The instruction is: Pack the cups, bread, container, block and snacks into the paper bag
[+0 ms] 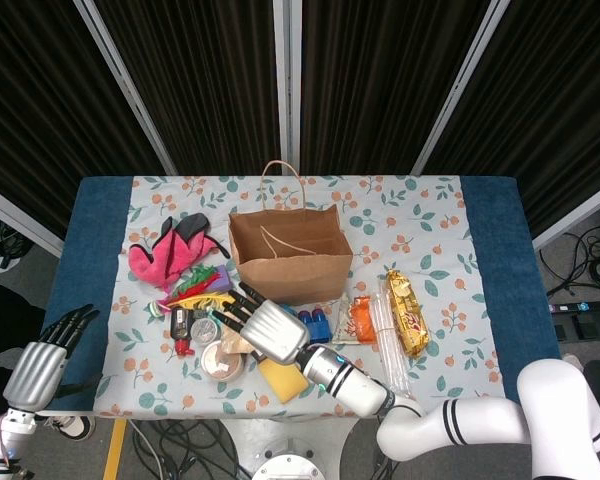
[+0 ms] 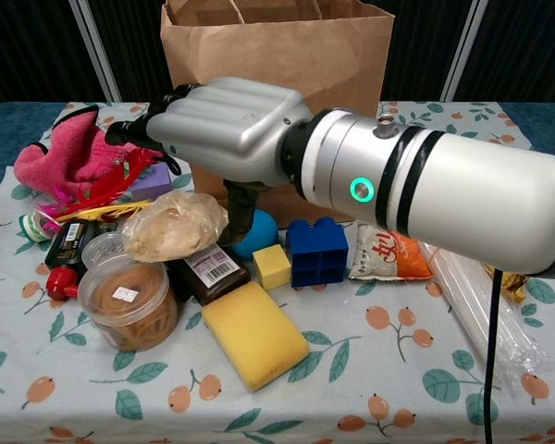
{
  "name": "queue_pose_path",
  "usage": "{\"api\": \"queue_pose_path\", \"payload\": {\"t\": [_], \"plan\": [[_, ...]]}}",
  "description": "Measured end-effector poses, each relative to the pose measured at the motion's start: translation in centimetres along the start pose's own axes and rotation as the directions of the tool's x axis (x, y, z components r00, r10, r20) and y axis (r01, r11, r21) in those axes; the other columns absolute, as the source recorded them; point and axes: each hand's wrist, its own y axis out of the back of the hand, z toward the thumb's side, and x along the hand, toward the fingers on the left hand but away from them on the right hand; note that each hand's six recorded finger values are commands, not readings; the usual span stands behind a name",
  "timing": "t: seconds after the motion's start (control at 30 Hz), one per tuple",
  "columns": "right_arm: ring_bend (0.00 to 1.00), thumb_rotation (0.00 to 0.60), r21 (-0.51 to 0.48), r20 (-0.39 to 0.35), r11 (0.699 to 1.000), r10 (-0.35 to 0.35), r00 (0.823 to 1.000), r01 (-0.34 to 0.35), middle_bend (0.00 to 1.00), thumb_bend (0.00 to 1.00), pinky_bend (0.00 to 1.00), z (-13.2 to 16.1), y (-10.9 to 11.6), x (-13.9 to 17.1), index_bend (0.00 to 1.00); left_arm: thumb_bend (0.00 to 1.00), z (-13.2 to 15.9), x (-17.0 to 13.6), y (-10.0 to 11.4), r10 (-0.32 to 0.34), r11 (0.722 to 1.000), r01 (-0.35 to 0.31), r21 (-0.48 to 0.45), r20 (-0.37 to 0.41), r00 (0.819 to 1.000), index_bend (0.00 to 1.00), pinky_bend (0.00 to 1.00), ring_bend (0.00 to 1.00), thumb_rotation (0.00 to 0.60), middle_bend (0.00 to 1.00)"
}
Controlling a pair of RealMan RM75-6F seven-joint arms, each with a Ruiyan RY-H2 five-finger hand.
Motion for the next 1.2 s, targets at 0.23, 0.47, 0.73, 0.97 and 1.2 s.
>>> {"api": "queue_pose_path", "payload": {"t": [0.23, 0.47, 0.73, 0.97, 1.2], "plan": [[0.0, 0.6, 0.003, 0.01, 1.0, 0.027, 1.0, -0.027, 0.14, 0.0, 0.02, 0.3, -1.3, -0.8, 0.08, 0.19, -0.2, 0.2, -0.2, 0.0, 1.0, 0.0, -0.011, -0.002, 1.0, 0.14, 0.24, 0.13, 0.6, 0.17], [0.14, 0.6, -0.007, 0.017, 1.0, 0.017, 1.0, -0.017, 0.25, 0.07, 0.17, 0.9, -2.3, -1.6, 0.27, 0.19, -0.5, 0.3, -0.2, 0.001, 1.0, -0.001, -0.019, -0.004, 1.0, 0.14, 0.24, 0.13, 0.6, 0.17], [0.31, 0.6, -0.008, 0.028, 0.999, -0.04, 0.999, 0.041, 0.41, 0.17, 0.34, 1.4, -2.5, -2.2, 0.48, 0.19, -0.6, 0.3, -0.2, 0.005, 1.0, -0.005, -0.023, -0.006, 1.0, 0.14, 0.24, 0.13, 0.6, 0.17], [0.44, 0.6, -0.03, 0.013, 0.989, -0.147, 0.989, 0.147, 0.53, 0.22, 0.47, 2.0, -0.4, -1.7, 0.64, 0.19, -0.5, 0.2, -0.2, 0.002, 1.0, -0.002, -0.018, -0.001, 1.0, 0.14, 0.24, 0.13, 0.6, 0.18], [0.49, 0.6, -0.036, -0.014, 0.964, -0.263, 0.965, 0.262, 0.58, 0.26, 0.53, 2.2, 2.6, -0.5, 0.71, 0.19, -0.1, 0.0, 0.0, 0.008, 1.0, -0.008, -0.016, 0.006, 1.0, 0.14, 0.24, 0.13, 0.6, 0.17]]}}
